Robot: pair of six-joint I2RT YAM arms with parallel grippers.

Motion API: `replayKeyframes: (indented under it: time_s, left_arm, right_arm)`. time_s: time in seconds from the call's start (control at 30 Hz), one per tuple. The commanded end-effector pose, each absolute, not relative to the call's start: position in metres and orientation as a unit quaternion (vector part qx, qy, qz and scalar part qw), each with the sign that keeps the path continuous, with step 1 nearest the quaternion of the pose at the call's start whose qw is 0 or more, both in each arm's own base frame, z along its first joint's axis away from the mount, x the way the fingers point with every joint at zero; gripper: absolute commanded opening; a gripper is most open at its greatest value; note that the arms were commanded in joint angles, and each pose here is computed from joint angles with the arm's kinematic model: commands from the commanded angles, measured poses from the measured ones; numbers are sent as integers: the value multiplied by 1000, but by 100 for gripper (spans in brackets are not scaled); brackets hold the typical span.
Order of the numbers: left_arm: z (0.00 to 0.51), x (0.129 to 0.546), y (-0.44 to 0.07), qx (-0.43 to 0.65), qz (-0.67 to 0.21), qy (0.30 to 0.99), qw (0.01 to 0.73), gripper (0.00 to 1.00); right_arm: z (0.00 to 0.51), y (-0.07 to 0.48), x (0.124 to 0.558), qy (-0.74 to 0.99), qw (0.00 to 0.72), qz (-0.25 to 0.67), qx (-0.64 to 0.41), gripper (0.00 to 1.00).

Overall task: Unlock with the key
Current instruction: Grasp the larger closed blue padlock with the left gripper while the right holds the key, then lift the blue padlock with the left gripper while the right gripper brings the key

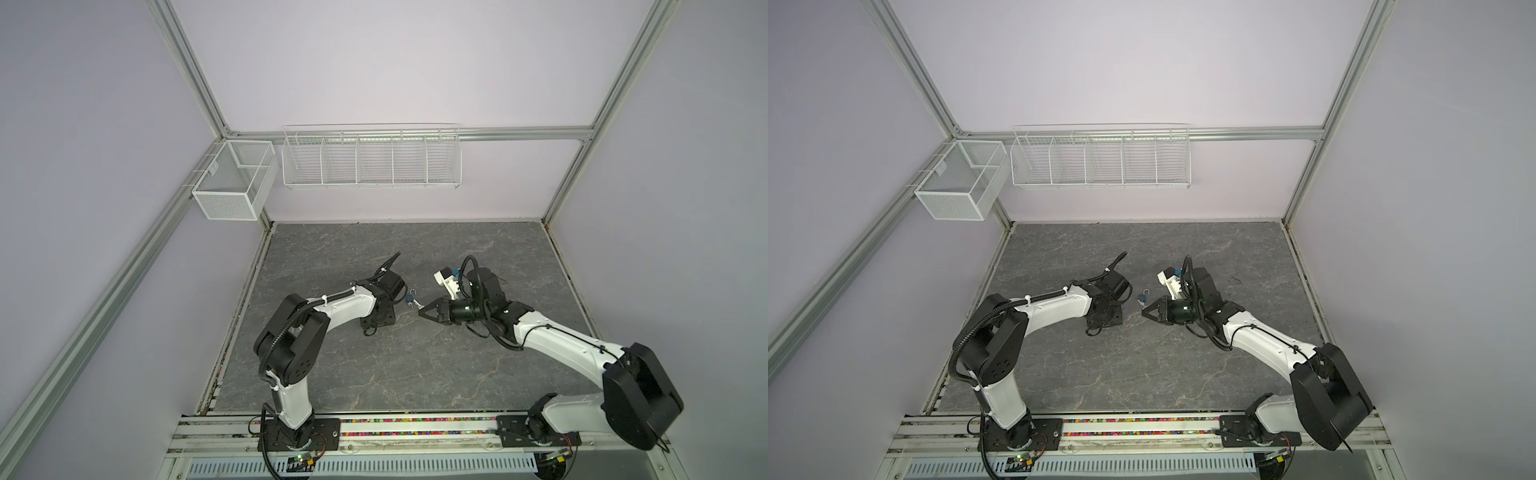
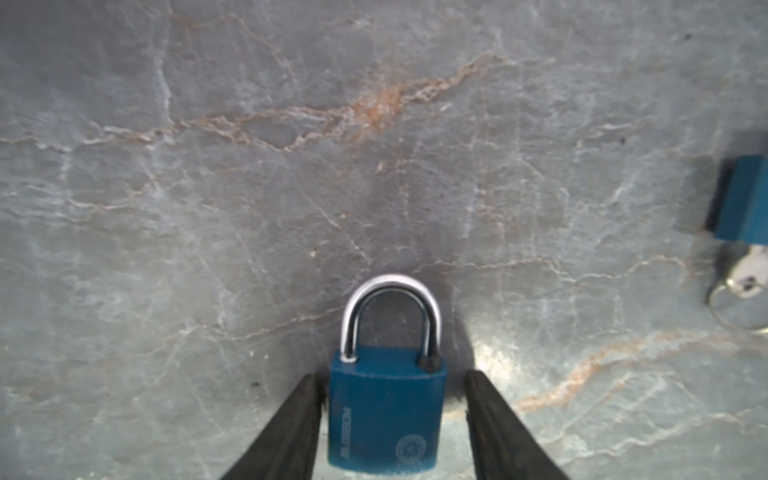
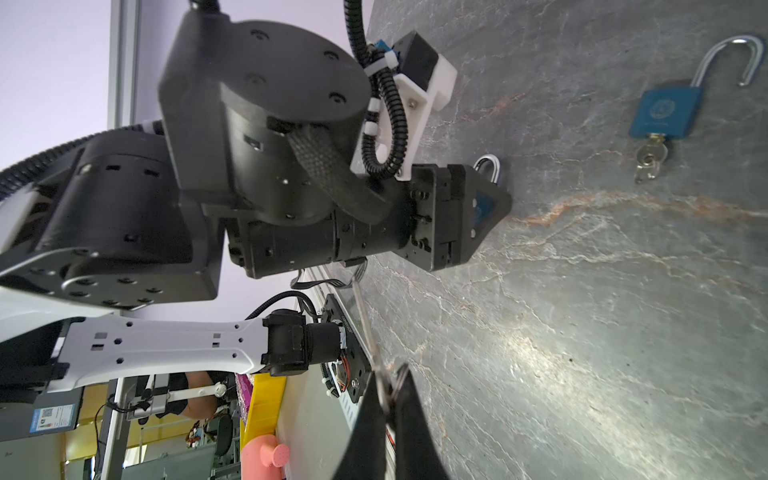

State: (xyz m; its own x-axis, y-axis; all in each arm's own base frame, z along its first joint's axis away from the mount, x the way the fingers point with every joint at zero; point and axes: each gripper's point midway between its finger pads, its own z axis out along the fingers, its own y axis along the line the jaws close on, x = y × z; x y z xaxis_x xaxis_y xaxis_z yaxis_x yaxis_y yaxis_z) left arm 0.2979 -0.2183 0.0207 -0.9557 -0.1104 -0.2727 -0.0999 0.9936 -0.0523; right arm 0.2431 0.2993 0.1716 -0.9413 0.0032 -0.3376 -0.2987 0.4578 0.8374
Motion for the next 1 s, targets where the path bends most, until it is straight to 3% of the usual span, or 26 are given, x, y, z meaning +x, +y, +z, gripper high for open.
replayKeyframes:
  time_s: [0.0,0.5,0.6,0.8,0.97]
  left_arm:
    - [1,287,-219,-47,-7,992,114,54]
    - [-5,280,-218,-39,-18,993,114,37]
    - [-4,279,-218,-32,-19,993,114,21]
    - [8,278,-218,-35,-35,991,128,14]
    - [24,285,-221,-44,-43,988,142,0]
  right_arm:
    - [172,293,242,846,158,504,-73,6]
    - [170,290,237,859,182,476,-51,6]
    - [169,292,237,860,184,472,-57,6]
    - [168,301,233,862,183,468,-69,6]
    - [162,302,233,869,174,461,-36,6]
